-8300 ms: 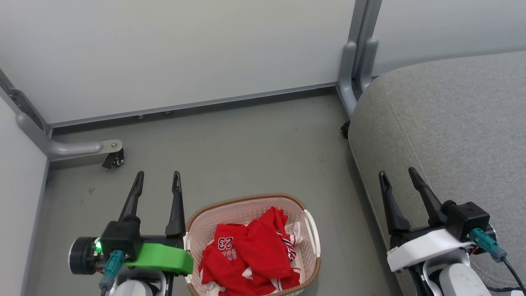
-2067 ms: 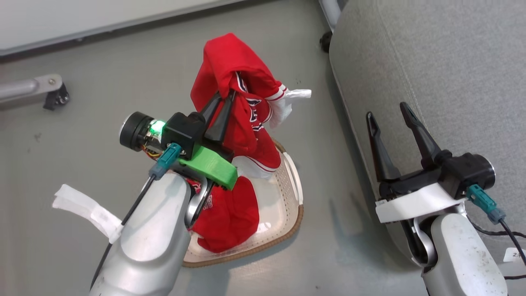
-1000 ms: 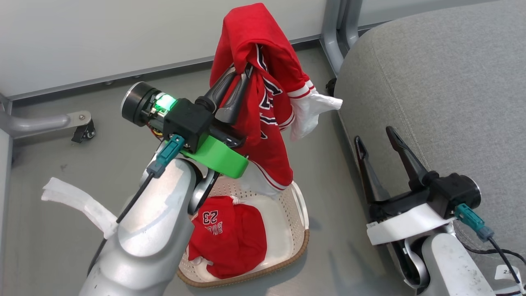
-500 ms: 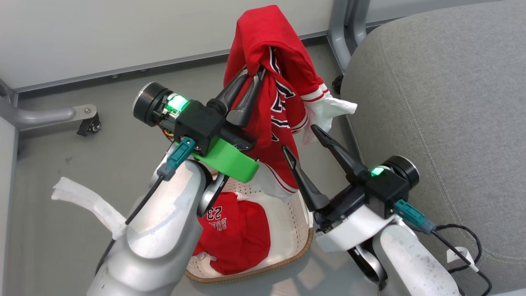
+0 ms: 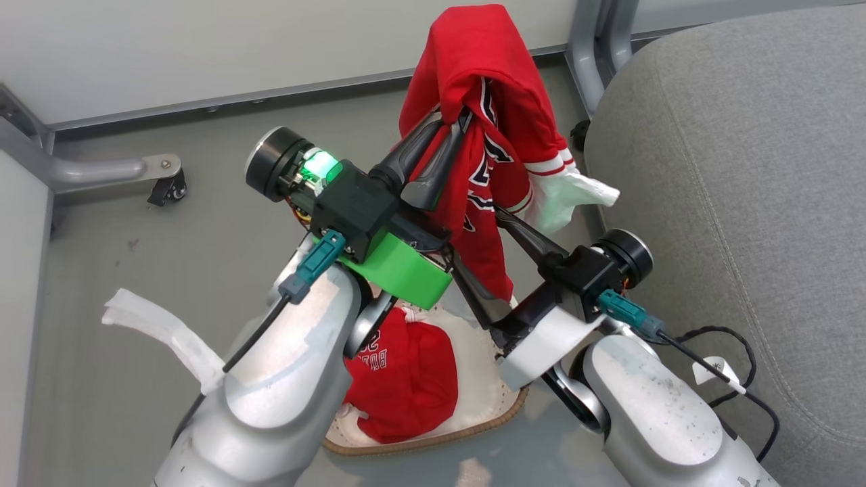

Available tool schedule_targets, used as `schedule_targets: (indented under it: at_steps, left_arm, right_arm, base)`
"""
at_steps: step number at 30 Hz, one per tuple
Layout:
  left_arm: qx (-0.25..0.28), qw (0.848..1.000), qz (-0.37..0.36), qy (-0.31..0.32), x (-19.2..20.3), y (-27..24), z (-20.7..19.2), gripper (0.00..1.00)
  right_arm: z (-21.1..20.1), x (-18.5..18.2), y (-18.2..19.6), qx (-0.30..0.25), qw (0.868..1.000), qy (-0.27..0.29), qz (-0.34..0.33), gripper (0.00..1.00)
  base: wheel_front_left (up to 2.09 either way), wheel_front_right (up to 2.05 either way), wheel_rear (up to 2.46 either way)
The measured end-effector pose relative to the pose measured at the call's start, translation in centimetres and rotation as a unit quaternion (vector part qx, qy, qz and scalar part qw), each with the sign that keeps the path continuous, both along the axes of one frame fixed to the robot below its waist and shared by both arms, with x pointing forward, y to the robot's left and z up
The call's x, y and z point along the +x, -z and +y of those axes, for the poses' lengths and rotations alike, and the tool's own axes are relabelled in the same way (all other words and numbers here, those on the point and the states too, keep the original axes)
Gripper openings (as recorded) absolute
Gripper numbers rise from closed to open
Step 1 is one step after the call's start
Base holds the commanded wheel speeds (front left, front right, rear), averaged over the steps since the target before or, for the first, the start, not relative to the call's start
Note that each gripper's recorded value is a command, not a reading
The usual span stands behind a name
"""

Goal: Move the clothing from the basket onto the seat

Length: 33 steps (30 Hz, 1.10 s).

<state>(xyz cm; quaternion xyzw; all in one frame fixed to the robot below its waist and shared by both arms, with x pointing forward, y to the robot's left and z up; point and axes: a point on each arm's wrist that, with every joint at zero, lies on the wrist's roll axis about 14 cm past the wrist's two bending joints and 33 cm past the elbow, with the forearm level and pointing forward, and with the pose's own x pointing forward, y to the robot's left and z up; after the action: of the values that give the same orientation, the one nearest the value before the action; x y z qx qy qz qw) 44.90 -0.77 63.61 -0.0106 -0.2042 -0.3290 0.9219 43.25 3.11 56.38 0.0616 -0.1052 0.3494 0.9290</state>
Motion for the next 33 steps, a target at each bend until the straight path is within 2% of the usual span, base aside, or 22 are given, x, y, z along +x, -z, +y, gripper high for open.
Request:
schedule_targets:
  at_steps: [5,6,7,24,26,27,33]
  left_arm:
    - [-0.011,1.000,0.003,0.009,-0.6,-0.2,-0.4,0.00]
    - [-0.012,1.000,0.005,0.010,-0.7,-0.2,-0.4,0.00]
    - [-0.013,1.000,0.005,0.010,-0.7,-0.1,-0.5,0.00]
    - [-0.016,1.000,0.018,0.006,-0.6,0.4,-0.6,0.00]
    - [-0.015,1.000,0.021,0.005,-0.5,0.7,-0.6,0.87]
    - [-0.015,1.000,0.024,0.004,-0.4,0.8,-0.6,1.00]
    - [-0.011,0.999,0.030,0.004,-0.3,1.4,-0.7,1.00]
  right_arm:
    - [0.4,0.5,0.5,0.004,1.000,-0.005,0.014,1.00]
    - [0.4,0.6,0.5,0.010,1.000,-0.005,0.018,0.54]
    - [0.5,0.6,0.6,0.011,1.000,-0.006,0.020,0.00]
    - [0.4,0.4,0.6,0.017,1.000,-0.006,0.025,0.00]
    - [0.3,0.5,0.5,0.018,1.000,-0.005,0.024,0.00]
    - [0.2,0.5,0.5,0.019,1.000,-0.004,0.024,0.00]
    - [-0.3,1.0,0.4,0.026,0.999,0.006,0.025,0.00]
  base:
    - [0.00,0.00,0.00]
    - [0.00,0.00,0.00]
    - [0.00,0.00,0.00]
    - [0.00,0.00,0.00]
    - [0.00,0.00,0.00]
    - [0.00,0.00,0.00]
    - [0.00,0.00,0.00]
